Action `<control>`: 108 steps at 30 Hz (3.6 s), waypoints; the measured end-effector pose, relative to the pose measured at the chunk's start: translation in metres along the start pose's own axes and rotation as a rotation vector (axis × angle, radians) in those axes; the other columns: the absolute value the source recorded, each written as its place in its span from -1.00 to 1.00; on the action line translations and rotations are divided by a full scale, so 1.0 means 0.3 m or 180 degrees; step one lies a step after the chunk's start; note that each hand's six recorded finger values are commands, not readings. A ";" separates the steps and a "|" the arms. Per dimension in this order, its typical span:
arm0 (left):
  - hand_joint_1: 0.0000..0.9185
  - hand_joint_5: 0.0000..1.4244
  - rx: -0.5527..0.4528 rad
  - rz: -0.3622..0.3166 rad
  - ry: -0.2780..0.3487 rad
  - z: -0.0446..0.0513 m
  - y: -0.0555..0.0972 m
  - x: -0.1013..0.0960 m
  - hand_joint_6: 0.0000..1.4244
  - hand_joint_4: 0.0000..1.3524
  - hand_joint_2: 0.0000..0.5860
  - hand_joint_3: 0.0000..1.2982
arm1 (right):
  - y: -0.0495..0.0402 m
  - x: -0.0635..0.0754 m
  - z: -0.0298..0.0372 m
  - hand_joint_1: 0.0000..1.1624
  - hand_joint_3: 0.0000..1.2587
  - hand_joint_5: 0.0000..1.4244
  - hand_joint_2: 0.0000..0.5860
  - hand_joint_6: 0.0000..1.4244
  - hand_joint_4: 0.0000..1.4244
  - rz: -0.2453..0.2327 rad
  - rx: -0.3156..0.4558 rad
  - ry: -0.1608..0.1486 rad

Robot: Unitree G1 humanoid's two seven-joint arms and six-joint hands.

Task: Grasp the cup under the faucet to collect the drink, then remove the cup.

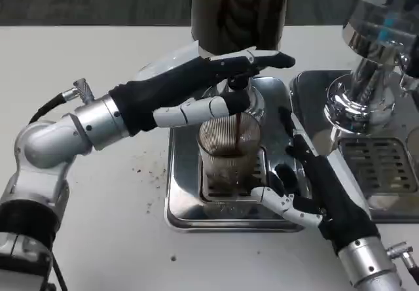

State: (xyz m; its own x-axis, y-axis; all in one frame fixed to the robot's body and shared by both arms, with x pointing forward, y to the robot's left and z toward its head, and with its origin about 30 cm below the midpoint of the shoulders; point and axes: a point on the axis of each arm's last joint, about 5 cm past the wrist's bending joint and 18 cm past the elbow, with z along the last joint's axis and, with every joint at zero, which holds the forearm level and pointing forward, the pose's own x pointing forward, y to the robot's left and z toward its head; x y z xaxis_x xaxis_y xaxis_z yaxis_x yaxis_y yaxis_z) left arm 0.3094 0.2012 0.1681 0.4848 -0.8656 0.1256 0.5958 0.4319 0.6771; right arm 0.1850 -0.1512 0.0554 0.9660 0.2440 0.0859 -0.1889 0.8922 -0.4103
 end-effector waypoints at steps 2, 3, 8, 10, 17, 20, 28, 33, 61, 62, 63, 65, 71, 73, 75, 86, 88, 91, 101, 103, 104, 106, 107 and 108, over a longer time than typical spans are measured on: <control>-1.00 -1.00 0.0002 -0.0001 0.0000 0.000 0.000 0.000 -1.00 -0.93 -0.48 -0.73 | 0.002 0.005 -0.004 0.09 -1.00 -1.00 -0.25 -0.87 -1.00 0.0012 0.0011 0.0018; -1.00 -1.00 0.0003 0.0000 0.0001 0.000 0.001 0.000 -1.00 -0.93 -0.48 -0.73 | 0.002 0.008 -0.007 0.09 -1.00 -1.00 -0.25 -0.87 -1.00 0.0019 0.0016 0.0034; -1.00 -1.00 0.0011 -0.0002 0.0008 0.001 0.002 -0.003 -1.00 -0.93 -0.48 -0.73 | 0.004 0.026 -0.004 0.07 -1.00 -1.00 -0.24 -0.87 -1.00 0.0023 0.0026 0.0012; -1.00 -1.00 0.0013 -0.0002 0.0009 0.001 0.003 -0.003 -1.00 -0.93 -0.48 -0.73 | 0.006 0.030 -0.007 0.07 -1.00 -1.00 -0.24 -0.87 -1.00 0.0033 0.0035 0.0028; -1.00 -1.00 0.0028 0.0002 0.0015 0.001 0.003 -0.004 -1.00 -0.93 -0.48 -0.73 | 0.004 0.041 -0.004 0.05 -1.00 -1.00 -0.24 -0.87 -1.00 0.0048 0.0054 0.0006; -1.00 -1.00 0.0038 -0.0001 0.0016 0.002 0.004 -0.004 -1.00 -0.92 -0.48 -0.73 | 0.005 0.043 -0.003 0.05 -1.00 -1.00 -0.24 -0.87 -1.00 0.0048 0.0063 0.0004; -1.00 -1.00 0.0107 -0.0007 0.0025 0.006 0.007 -0.005 -1.00 -0.92 -0.49 -0.73 | 0.006 0.051 -0.008 0.04 -1.00 -1.00 -0.24 -0.87 -1.00 0.0067 0.0097 0.0032; -1.00 -1.00 0.0132 -0.0019 0.0027 0.007 0.007 -0.006 -1.00 -0.92 -0.49 -0.73 | 0.005 0.059 -0.008 0.04 -1.00 -1.00 -0.24 -0.87 -1.00 0.0070 0.0098 0.0030; -1.00 -1.00 0.0117 -0.0007 0.0033 0.009 0.008 -0.012 -1.00 -0.90 -0.49 -0.73 | 0.027 0.075 -0.003 0.01 -1.00 -1.00 -0.21 -0.87 -1.00 0.0165 0.0173 -0.0014; -1.00 -1.00 0.0098 -0.0002 0.0029 0.009 0.009 -0.013 -1.00 -0.90 -0.49 -0.73 | 0.027 0.075 -0.003 0.01 -1.00 -1.00 -0.21 -0.87 -1.00 0.0167 0.0174 -0.0014; -1.00 -1.00 0.0057 0.0012 0.0025 0.008 0.010 -0.014 -1.00 -0.90 -0.49 -0.73 | 0.028 0.075 -0.003 0.01 -1.00 -1.00 -0.21 -0.87 -1.00 0.0171 0.0175 -0.0015; -1.00 -1.00 -0.0012 0.0036 0.0019 0.006 0.009 -0.017 -1.00 -0.90 -0.48 -0.72 | 0.029 0.075 -0.002 0.01 -1.00 -1.00 -0.21 -0.87 -1.00 0.0175 0.0176 -0.0016; -1.00 -0.98 -0.0207 0.0093 -0.0010 -0.001 0.007 -0.021 -0.99 -0.84 -0.47 -0.69 | 0.030 0.075 -0.002 0.01 -1.00 -1.00 -0.21 -0.87 -1.00 0.0201 0.0181 -0.0019; -1.00 -0.96 -0.0281 0.0145 -0.0025 -0.005 0.005 -0.025 -0.97 -0.83 -0.50 -0.66 | 0.031 0.075 -0.001 0.01 -1.00 -1.00 -0.20 -0.87 -1.00 0.0201 0.0184 -0.0021; -1.00 -0.95 -0.0309 0.0199 -0.0039 -0.008 0.001 -0.033 -0.96 -0.81 -0.54 -0.65 | 0.031 0.076 -0.001 0.01 -1.00 -1.00 -0.20 -0.87 -1.00 0.0201 0.0184 -0.0023; -1.00 -0.92 -0.0375 0.0424 -0.0173 -0.001 0.010 -0.049 -0.93 -0.79 -0.62 -0.63 | 0.030 0.077 0.002 -0.01 -1.00 -1.00 -0.18 -0.87 -1.00 0.0196 0.0184 -0.0037; -1.00 -0.91 -0.0376 0.0457 -0.0193 0.001 0.013 -0.050 -0.93 -0.79 -0.63 -0.63 | 0.030 0.077 0.002 -0.01 -1.00 -1.00 -0.18 -0.87 -1.00 0.0194 0.0183 -0.0038; -1.00 -0.91 -0.0369 0.0476 -0.0216 0.005 0.018 -0.049 -0.93 -0.79 -0.63 -0.63 | 0.030 0.077 0.002 -0.01 -1.00 -1.00 -0.18 -0.87 -1.00 0.0194 0.0183 -0.0038; -1.00 -0.91 -0.0331 0.0563 -0.0358 0.024 0.049 -0.046 -0.91 -0.79 -0.64 -0.63 | 0.034 0.077 0.003 -0.01 -0.99 -1.00 -0.17 -0.87 -1.00 0.0194 0.0200 -0.0037; -1.00 -0.91 -0.0328 0.0584 -0.0372 0.026 0.053 -0.047 -0.91 -0.79 -0.64 -0.63 | 0.034 0.077 0.003 -0.01 -0.99 -1.00 -0.17 -0.87 -1.00 0.0194 0.0200 -0.0037; -1.00 -0.91 -0.0317 0.0602 -0.0389 0.029 0.055 -0.048 -0.91 -0.79 -0.64 -0.63 | 0.034 0.077 0.003 -0.01 -0.99 -1.00 -0.16 -0.87 -1.00 0.0194 0.0200 -0.0037; -1.00 -0.89 -0.0305 0.0656 -0.0431 0.033 0.062 -0.052 -0.89 -0.79 -0.65 -0.63 | 0.034 0.077 0.002 -0.01 -0.99 -1.00 -0.16 -0.87 -1.00 0.0194 0.0199 -0.0036; -1.00 -0.89 -0.0302 0.0684 -0.0449 0.035 0.065 -0.054 -0.89 -0.79 -0.65 -0.63 | 0.034 0.077 0.002 -0.01 -0.99 -1.00 -0.16 -0.87 -1.00 0.0194 0.0199 -0.0036; -1.00 -0.89 -0.0305 0.0725 -0.0485 0.037 0.068 -0.057 -0.89 -0.79 -0.65 -0.63 | 0.033 0.077 0.002 -0.01 -0.99 -1.00 -0.16 -0.87 -1.00 0.0193 0.0197 -0.0036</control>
State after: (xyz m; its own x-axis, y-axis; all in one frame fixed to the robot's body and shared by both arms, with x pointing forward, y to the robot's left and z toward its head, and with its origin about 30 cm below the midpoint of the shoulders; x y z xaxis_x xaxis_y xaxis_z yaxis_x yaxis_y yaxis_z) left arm 0.3061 0.2218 0.1879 0.5155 -0.7686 0.3789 0.5440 0.6352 0.5483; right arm 0.2053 -0.1365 0.0540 0.9504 0.3023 0.0729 -0.2580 0.8973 -0.3582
